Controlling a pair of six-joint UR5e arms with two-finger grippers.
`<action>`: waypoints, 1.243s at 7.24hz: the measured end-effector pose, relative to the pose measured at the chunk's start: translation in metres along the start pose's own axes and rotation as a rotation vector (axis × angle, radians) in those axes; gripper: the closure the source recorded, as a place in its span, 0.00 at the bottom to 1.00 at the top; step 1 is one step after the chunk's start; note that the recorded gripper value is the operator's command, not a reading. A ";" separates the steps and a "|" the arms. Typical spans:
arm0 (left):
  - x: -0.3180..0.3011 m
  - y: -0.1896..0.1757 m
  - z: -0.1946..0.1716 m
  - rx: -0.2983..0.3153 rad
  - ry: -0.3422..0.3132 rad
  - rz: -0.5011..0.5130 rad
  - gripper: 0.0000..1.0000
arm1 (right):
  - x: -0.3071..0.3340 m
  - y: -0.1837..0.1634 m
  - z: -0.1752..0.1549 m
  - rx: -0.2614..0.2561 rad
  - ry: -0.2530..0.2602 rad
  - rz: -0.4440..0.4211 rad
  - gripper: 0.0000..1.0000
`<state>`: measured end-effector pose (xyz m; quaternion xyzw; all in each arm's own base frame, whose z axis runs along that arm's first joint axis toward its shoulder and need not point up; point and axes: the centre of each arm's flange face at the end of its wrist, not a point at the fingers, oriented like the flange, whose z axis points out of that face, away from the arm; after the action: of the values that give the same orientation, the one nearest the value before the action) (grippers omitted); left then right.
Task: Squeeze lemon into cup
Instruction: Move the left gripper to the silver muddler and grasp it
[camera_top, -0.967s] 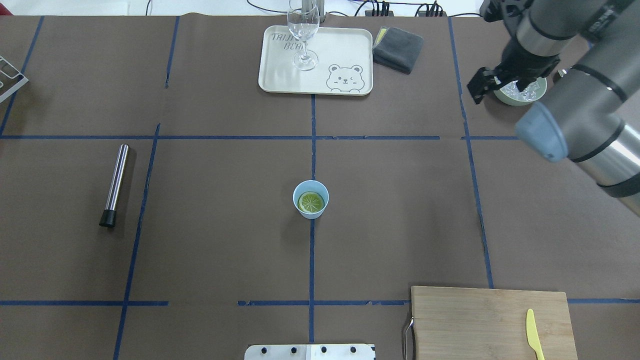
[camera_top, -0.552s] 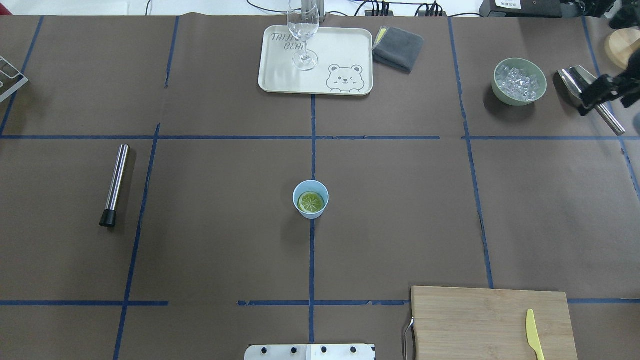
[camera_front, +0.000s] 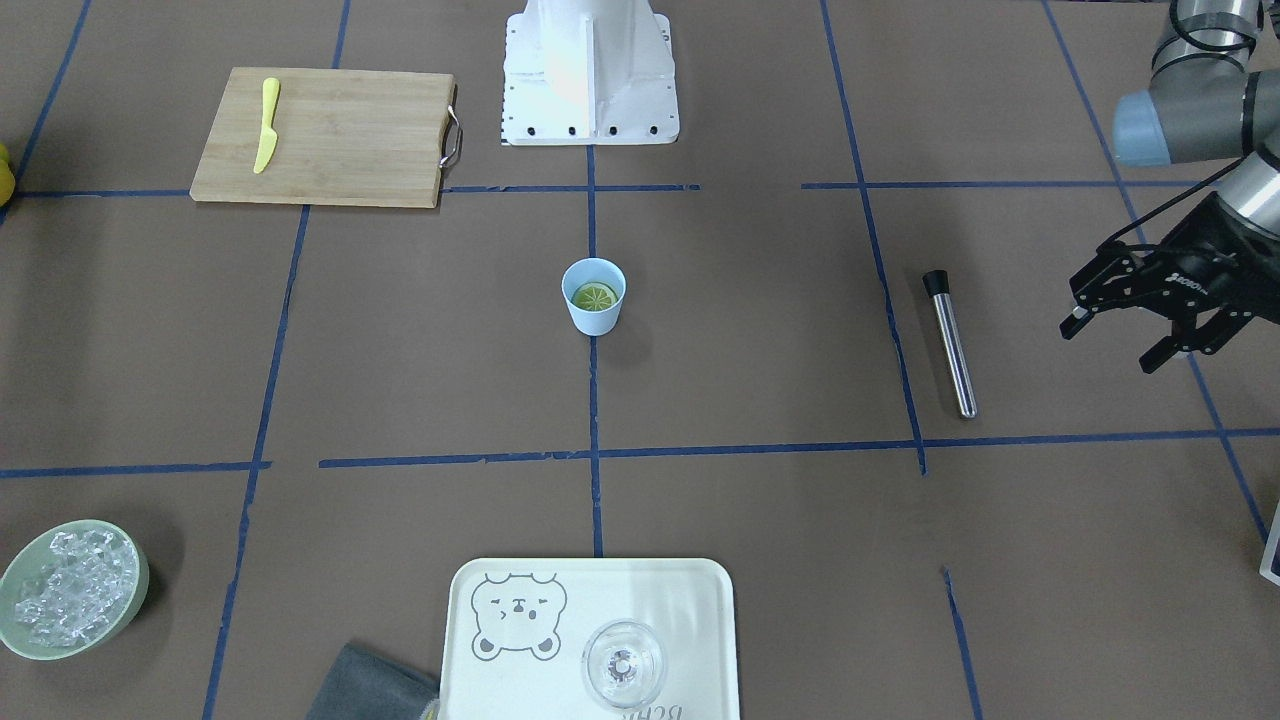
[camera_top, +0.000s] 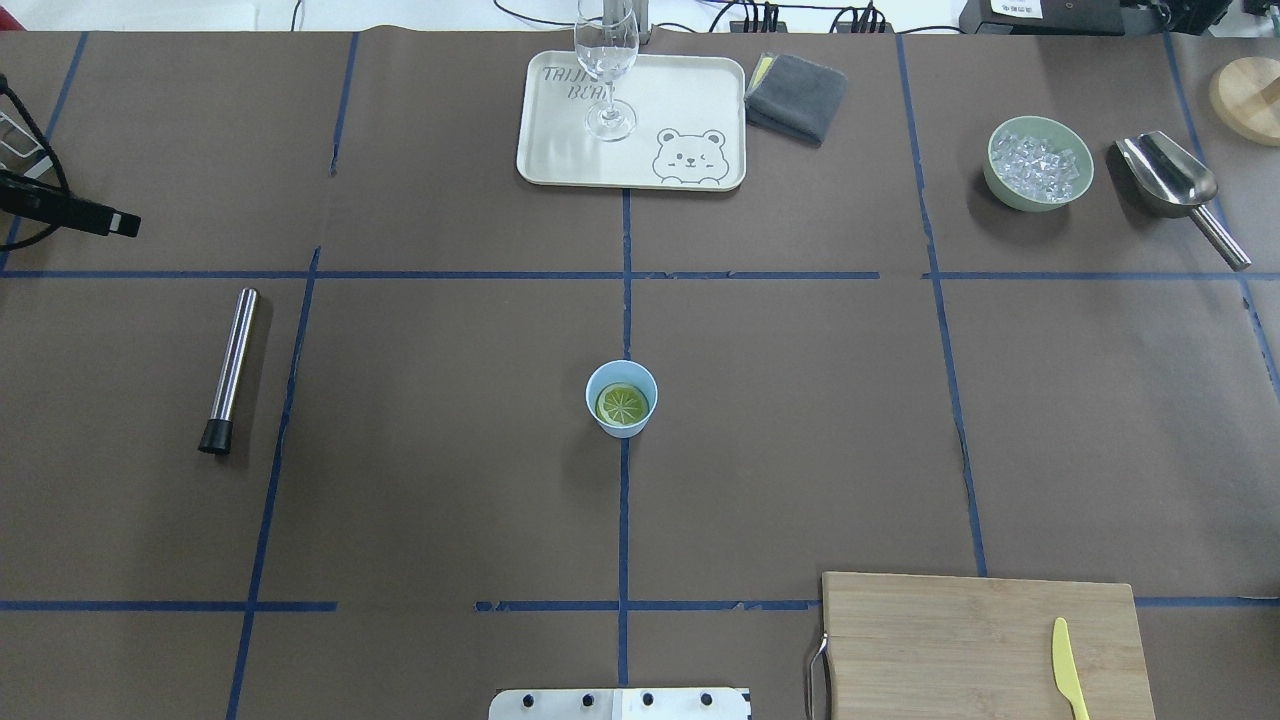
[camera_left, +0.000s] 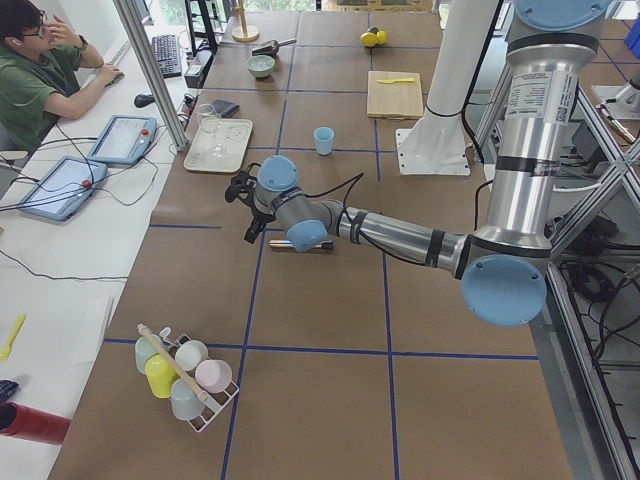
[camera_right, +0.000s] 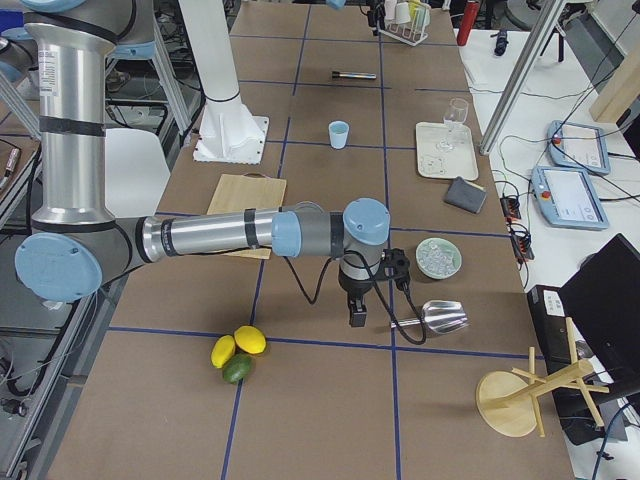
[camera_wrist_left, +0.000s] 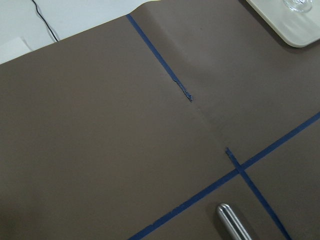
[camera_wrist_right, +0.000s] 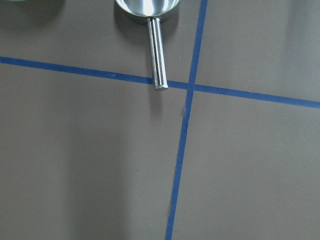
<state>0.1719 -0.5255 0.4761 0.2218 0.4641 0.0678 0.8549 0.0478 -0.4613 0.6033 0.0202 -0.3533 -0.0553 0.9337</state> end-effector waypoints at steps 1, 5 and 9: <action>0.014 0.008 0.023 -0.006 -0.030 -0.052 0.06 | 0.006 0.006 0.002 -0.003 0.001 0.008 0.00; 0.041 0.029 0.108 -0.116 -0.132 -0.135 0.25 | 0.011 0.010 0.004 -0.007 0.004 0.013 0.00; 0.052 0.037 0.146 -0.168 -0.180 -0.130 0.36 | 0.011 0.010 0.004 -0.007 0.005 0.013 0.00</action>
<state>0.3244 -0.5218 0.5215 0.1241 0.3918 0.0307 0.9111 0.0544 -0.4528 0.6147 0.0149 -0.3510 -0.0505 0.9349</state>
